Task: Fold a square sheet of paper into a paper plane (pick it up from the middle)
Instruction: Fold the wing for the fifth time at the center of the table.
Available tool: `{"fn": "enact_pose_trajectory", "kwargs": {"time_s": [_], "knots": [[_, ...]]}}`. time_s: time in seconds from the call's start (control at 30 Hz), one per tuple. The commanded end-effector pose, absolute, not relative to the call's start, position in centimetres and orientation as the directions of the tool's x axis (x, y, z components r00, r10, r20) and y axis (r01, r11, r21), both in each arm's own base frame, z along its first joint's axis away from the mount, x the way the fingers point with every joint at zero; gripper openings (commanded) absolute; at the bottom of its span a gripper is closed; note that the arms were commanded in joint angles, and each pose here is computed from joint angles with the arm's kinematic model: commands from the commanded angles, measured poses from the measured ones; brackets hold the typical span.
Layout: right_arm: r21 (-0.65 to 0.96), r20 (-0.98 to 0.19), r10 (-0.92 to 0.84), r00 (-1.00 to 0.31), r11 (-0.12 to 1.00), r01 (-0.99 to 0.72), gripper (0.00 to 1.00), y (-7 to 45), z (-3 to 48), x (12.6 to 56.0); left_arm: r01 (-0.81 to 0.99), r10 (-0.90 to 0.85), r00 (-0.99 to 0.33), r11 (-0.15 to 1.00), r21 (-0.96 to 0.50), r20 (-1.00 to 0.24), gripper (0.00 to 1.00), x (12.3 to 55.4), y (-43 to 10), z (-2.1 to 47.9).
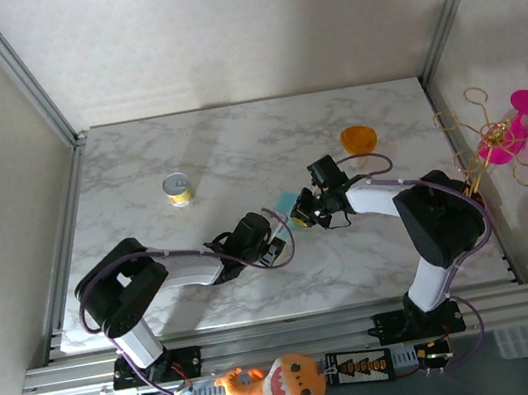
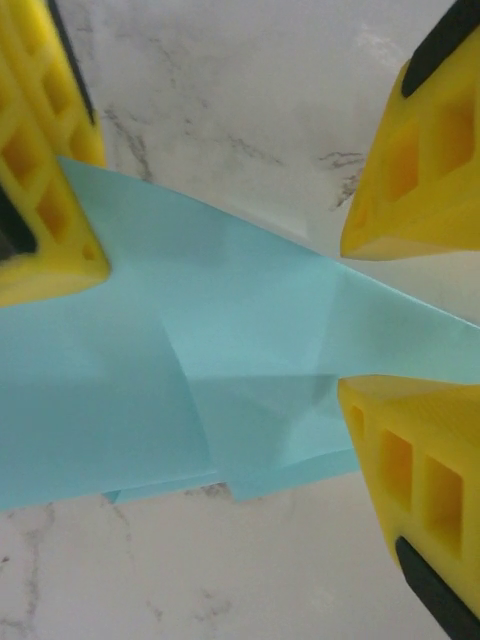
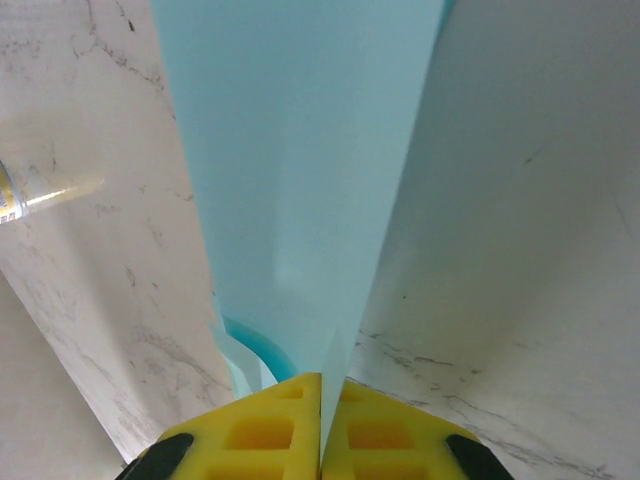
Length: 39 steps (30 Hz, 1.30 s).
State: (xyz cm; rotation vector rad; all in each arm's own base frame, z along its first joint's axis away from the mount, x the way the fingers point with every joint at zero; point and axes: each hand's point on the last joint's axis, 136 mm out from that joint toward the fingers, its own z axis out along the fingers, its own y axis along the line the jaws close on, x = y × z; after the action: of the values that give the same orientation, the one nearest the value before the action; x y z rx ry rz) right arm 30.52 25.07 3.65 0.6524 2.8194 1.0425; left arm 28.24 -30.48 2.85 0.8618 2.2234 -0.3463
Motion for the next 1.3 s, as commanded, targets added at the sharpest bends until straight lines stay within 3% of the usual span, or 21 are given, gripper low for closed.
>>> {"fn": "enact_pose_trajectory", "kwargs": {"time_s": [0.0,0.33,0.7,0.93,1.27], "knots": [[0.63,0.086,0.388,-0.918,0.692,0.352,0.08,25.5,3.7,30.6,0.662,0.522,-0.535,0.747,0.054,-0.664,0.36,28.1,-29.9,2.2],[0.636,0.088,0.381,-0.92,0.69,0.346,0.07,25.7,4.2,30.6,0.642,0.551,-0.499,0.754,0.142,-0.67,0.36,29.2,-29.4,2.3],[0.634,0.088,0.379,-0.921,0.692,0.346,0.1,25.6,4.2,30.6,0.656,0.563,-0.497,0.742,0.138,-0.66,0.2,28.6,-29.2,1.5],[0.635,0.063,0.385,-0.921,0.697,0.334,0.3,25.3,4.8,31.1,0.671,0.57,-0.502,0.731,0.122,-0.651,0.12,28.3,-29.3,1.2],[0.633,-0.01,0.418,-0.908,0.706,0.318,0.55,23.8,6.4,32.2,0.678,0.547,-0.563,0.735,0.033,-0.619,0.09,27.6,-29.2,-0.3]]}}
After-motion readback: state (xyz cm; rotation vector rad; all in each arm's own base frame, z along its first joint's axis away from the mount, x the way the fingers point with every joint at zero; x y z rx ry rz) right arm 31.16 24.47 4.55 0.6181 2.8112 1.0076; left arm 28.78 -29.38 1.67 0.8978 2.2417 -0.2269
